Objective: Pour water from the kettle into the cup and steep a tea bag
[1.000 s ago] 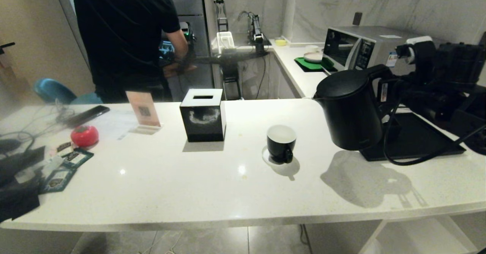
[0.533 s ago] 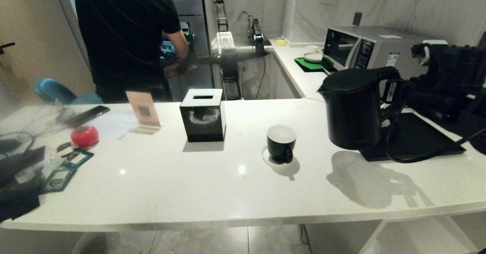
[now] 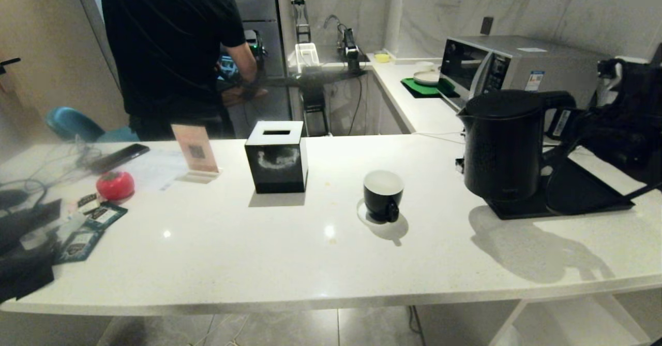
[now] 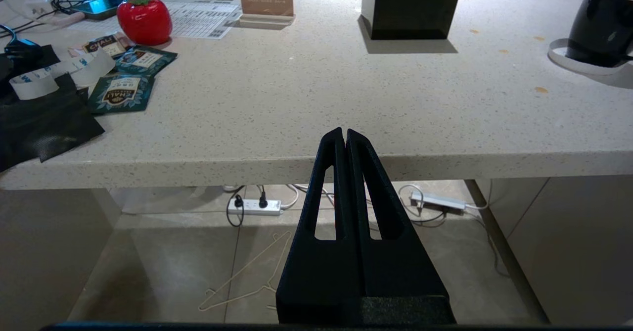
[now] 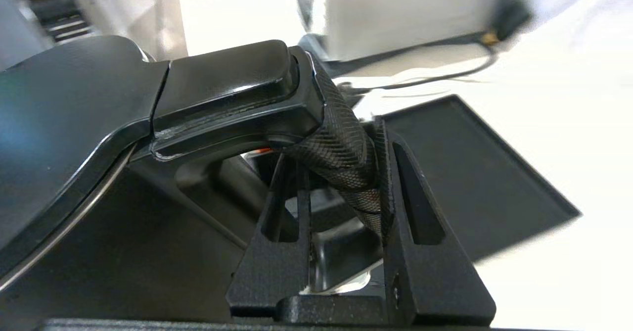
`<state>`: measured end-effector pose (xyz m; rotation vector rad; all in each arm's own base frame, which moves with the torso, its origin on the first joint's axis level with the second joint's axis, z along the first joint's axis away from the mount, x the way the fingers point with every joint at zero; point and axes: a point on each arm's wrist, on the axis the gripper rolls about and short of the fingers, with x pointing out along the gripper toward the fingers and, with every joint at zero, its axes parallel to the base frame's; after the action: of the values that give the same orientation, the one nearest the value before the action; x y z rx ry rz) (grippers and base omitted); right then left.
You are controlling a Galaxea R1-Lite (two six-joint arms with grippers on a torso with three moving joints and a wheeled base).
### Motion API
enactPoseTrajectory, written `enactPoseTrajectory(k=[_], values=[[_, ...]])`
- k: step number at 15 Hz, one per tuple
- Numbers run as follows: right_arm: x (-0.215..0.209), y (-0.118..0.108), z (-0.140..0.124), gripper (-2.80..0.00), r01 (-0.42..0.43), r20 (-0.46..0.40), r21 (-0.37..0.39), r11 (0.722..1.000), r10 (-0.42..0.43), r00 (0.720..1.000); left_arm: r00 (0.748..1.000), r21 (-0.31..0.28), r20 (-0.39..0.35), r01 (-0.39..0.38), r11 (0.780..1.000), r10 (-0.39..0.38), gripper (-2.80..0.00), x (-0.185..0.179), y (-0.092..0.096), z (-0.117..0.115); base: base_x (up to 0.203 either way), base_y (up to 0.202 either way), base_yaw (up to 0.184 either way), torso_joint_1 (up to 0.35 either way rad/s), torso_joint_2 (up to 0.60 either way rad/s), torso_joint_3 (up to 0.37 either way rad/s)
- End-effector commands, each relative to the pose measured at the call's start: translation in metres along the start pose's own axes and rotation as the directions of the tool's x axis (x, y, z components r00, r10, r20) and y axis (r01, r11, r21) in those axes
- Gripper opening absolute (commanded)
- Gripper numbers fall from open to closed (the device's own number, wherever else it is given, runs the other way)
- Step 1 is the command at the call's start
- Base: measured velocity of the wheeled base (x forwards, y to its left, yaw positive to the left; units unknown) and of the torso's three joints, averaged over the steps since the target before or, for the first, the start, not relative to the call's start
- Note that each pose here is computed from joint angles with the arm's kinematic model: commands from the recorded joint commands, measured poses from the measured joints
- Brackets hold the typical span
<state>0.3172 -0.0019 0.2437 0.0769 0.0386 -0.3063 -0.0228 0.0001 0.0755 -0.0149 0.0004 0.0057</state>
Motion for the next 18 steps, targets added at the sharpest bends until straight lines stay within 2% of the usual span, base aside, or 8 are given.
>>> enactPoseTrajectory(k=[1,7,12,18], values=[[-0.002,-0.012,0.001,-2.8,0.036,0.006,0.004,0.999,-0.036,0.999,1.0,0.0,0.0,0.0,1.0,0.0,-2.8,0.0,0.0,0.0,0.0,0.0,0.0,0.0,0.0,0.0],[-0.007,-0.06,0.003,-2.8,0.181,0.014,0.04,0.983,-0.182,0.983,1.0,0.0,0.0,0.0,1.0,0.0,-2.8,0.0,0.0,0.0,0.0,0.0,0.0,0.0,0.0,0.0],[-0.011,-0.101,0.005,-2.8,0.307,0.015,0.062,0.95,-0.308,0.951,1.0,0.0,0.0,0.0,1.0,0.0,-2.8,0.0,0.0,0.0,0.0,0.0,0.0,0.0,0.0,0.0],[-0.015,-0.136,0.007,-2.8,0.418,0.016,0.081,0.905,-0.42,0.907,1.0,0.0,0.0,0.0,1.0,0.0,-2.8,0.0,0.0,0.0,0.0,0.0,0.0,0.0,0.0,0.0]])
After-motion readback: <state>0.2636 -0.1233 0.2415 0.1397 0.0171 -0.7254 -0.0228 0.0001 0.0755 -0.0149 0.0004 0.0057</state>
